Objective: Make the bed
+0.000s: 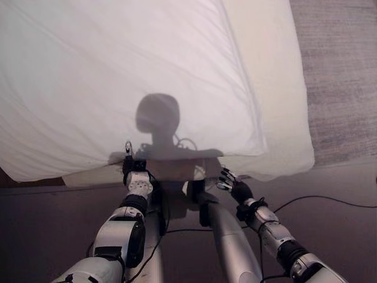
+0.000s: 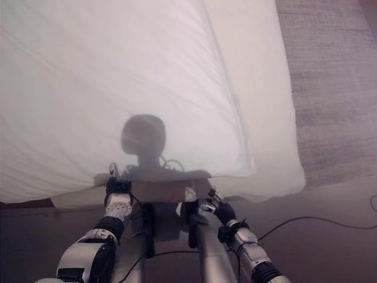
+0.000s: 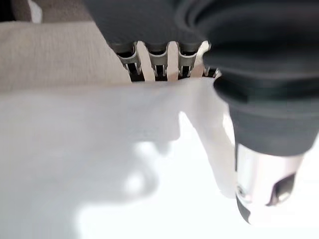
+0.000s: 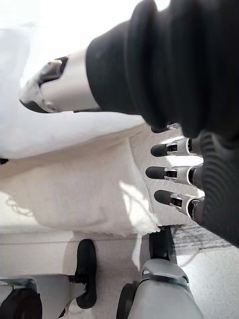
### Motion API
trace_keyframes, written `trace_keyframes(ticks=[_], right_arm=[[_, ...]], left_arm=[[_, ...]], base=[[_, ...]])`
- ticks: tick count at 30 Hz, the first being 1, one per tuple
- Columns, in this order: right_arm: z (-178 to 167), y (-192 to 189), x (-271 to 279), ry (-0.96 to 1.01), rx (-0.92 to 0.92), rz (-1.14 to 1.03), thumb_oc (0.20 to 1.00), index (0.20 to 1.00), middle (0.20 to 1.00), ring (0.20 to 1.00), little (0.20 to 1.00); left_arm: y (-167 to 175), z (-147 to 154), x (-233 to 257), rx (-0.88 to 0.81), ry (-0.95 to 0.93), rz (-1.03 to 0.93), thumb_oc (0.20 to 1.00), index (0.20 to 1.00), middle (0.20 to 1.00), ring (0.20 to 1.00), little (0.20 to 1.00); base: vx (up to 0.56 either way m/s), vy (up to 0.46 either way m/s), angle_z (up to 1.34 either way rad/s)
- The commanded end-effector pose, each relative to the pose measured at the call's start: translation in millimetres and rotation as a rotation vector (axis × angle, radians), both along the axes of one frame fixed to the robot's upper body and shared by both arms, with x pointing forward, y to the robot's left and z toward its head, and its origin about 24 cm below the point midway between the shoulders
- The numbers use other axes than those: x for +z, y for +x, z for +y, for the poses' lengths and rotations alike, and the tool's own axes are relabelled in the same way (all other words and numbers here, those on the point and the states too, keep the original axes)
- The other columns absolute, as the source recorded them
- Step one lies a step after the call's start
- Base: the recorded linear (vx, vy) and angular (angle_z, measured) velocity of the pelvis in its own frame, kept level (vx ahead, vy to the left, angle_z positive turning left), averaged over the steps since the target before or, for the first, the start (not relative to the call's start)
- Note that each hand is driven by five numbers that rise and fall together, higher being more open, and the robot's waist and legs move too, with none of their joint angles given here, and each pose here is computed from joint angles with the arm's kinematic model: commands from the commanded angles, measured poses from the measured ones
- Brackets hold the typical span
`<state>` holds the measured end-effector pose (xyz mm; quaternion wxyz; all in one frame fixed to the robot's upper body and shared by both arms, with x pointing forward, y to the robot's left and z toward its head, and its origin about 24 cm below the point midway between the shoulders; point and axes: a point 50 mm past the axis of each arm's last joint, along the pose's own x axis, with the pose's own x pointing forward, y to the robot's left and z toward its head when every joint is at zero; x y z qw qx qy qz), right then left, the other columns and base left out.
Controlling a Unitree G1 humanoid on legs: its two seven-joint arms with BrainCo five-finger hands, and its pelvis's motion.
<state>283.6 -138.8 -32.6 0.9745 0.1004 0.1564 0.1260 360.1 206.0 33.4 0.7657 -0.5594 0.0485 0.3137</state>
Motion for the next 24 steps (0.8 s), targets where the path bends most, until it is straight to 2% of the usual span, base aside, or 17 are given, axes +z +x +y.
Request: trace_keyframes(ticks=[1,2,3,5,14,21,22,23,24], right_arm=[[-0.2,-13.8,-1.9,0.007,0.018,-0.032,1.000,1.000,1.000,1.000,1.000],[-0.2,-15.5,-3.8,0.011,0.012,-0.025,1.000,1.000,1.000,1.000,1.000],[-0.3,-15.7,-4.0,0.011,0.012,-0.025,1.000,1.000,1.000,1.000,1.000],[1.2,-17.1,-6.2,0.013,0.010,-0.016,1.000,1.000,1.000,1.000,1.000],[13.1,-17.9,-7.5,0.051,0.025,-0.009,1.000,1.000,1.000,1.000,1.000],[31.6,-16.5,-2.5,0.125,0.066,-0.014,1.000,1.000,1.000,1.000,1.000],[35.8,-16.1,-1.6,0.144,0.072,-0.011,1.000,1.000,1.000,1.000,1.000],[49.6,-15.5,-1.9,0.232,0.087,0.024,1.000,1.000,1.000,1.000,1.000],[49.7,-15.5,-2.0,0.233,0.087,0.024,1.000,1.000,1.000,1.000,1.000]], left_arm=[[6.5,20.5,27.6,0.077,0.063,-0.117,1.000,1.000,1.000,1.000,1.000],[7.8,18.2,32.9,0.058,0.086,-0.163,1.000,1.000,1.000,1.000,1.000],[7.5,17.9,32.5,0.058,0.086,-0.163,0.802,0.802,0.802,0.802,0.802],[7.6,17.8,36.1,0.059,0.091,-0.200,0.200,0.200,0.200,0.200,0.200],[6.7,9.4,41.8,0.031,0.091,-0.294,0.200,0.200,0.200,0.200,0.200],[1.0,-18.4,53.3,-0.083,0.110,-0.453,0.200,0.200,0.200,0.200,0.200],[0.0,-23.7,54.8,-0.110,0.105,-0.480,0.200,0.200,0.200,0.200,0.200],[-3.3,-40.2,57.9,-0.210,0.113,-0.551,0.200,0.200,0.200,0.200,0.200],[-3.5,-40.3,57.7,-0.210,0.113,-0.550,0.200,0.200,0.200,0.200,0.200]], base=[[-0.03,-0.020,-0.01],[0.00,0.000,0.00],[0.00,0.000,0.00],[0.00,0.000,0.00],[0.00,-0.001,0.01],[0.00,0.000,0.01],[0.00,0.000,0.00],[0.00,0.000,0.00],[0.00,0.000,0.00]])
